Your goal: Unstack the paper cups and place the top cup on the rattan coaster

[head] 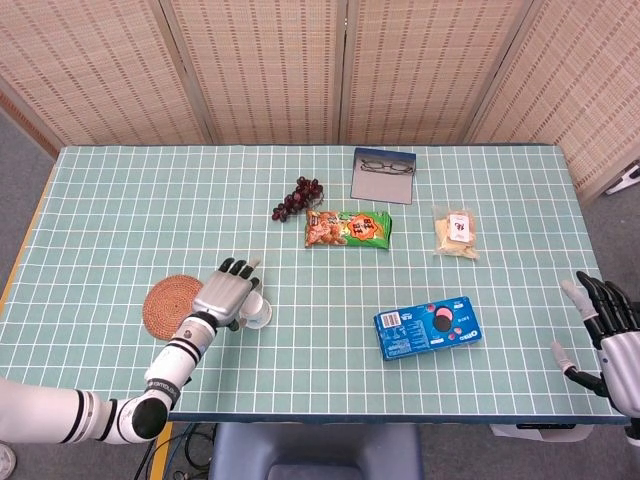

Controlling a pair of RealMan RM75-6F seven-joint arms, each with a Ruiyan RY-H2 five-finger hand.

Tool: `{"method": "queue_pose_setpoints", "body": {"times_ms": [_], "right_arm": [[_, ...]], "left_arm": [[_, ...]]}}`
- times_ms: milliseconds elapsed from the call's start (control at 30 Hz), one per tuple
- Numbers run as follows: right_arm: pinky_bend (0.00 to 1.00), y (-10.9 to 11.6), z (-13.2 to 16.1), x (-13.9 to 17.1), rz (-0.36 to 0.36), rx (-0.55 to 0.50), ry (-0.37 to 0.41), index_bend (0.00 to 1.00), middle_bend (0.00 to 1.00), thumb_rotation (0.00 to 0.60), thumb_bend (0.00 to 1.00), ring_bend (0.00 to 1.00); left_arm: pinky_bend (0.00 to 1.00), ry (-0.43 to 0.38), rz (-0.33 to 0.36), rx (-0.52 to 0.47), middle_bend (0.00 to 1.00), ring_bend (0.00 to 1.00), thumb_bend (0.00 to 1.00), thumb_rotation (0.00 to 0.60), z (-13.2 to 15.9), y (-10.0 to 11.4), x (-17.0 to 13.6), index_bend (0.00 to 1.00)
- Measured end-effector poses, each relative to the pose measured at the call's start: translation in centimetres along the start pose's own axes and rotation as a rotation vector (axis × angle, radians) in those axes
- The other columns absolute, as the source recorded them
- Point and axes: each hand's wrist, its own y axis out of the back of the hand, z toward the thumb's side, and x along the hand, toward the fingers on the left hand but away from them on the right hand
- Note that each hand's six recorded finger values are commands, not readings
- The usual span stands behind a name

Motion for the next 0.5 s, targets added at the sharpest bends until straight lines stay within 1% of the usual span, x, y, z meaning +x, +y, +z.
{"method": "queue_pose_setpoints", "body": {"times_ms": [500], "right_arm": [[0.00, 0.11, 0.05, 0.10, -0.001, -0.001, 0.000, 0.06, 0.00, 0.600, 0.33, 0.00]], "left_arm": [[0.00, -0.009, 0.026, -0.017, 0.00, 0.00, 0.30, 0.600, -0.32, -0.04, -0.33, 0.36]]}}
